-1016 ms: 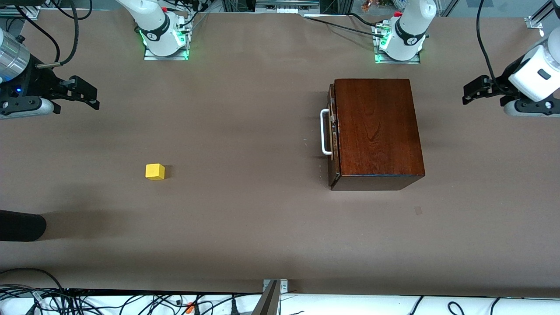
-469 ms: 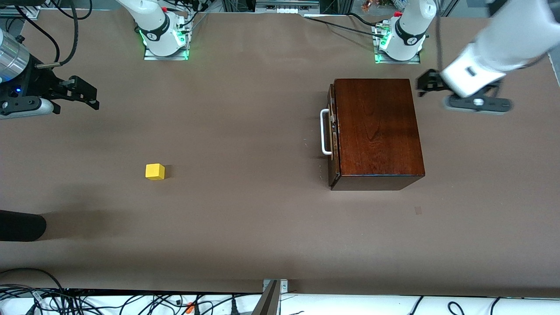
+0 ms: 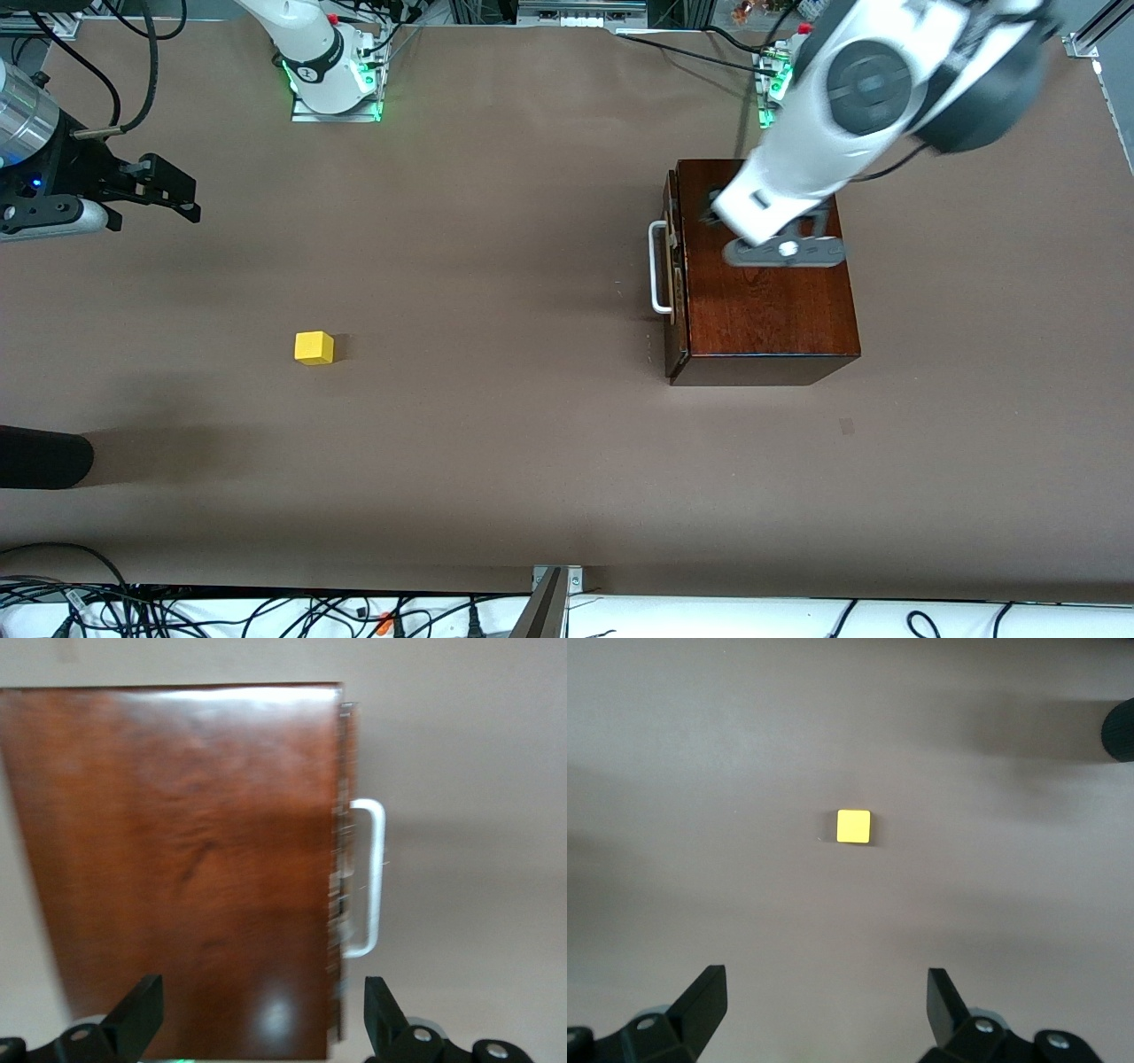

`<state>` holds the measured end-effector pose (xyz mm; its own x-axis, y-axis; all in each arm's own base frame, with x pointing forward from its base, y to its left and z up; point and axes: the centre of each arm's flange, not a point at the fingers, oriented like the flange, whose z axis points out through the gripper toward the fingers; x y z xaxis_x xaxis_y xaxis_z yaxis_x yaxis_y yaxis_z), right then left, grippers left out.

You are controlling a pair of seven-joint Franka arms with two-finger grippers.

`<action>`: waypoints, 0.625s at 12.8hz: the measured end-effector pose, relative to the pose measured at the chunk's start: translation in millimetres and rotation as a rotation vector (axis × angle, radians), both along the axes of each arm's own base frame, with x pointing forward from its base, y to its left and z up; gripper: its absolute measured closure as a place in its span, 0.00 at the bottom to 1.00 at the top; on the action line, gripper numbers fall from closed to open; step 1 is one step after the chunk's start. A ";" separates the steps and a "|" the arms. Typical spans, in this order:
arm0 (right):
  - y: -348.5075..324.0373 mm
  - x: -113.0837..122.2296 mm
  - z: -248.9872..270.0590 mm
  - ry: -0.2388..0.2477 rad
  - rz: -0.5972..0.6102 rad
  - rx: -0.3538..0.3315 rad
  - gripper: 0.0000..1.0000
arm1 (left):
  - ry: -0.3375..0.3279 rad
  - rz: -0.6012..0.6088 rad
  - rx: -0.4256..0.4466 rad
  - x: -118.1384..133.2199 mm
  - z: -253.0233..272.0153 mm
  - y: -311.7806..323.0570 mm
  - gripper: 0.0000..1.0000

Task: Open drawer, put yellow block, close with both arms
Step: 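Move the left gripper to the white drawer handle of the box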

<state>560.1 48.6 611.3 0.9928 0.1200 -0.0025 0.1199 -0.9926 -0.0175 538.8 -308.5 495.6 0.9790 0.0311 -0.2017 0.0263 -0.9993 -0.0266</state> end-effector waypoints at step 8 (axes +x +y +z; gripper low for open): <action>-0.1 0.0 -0.1 0.000 0.000 0.000 0.00 | -0.053 -0.037 0.210 -51.4 -118.7 -130.9 0.00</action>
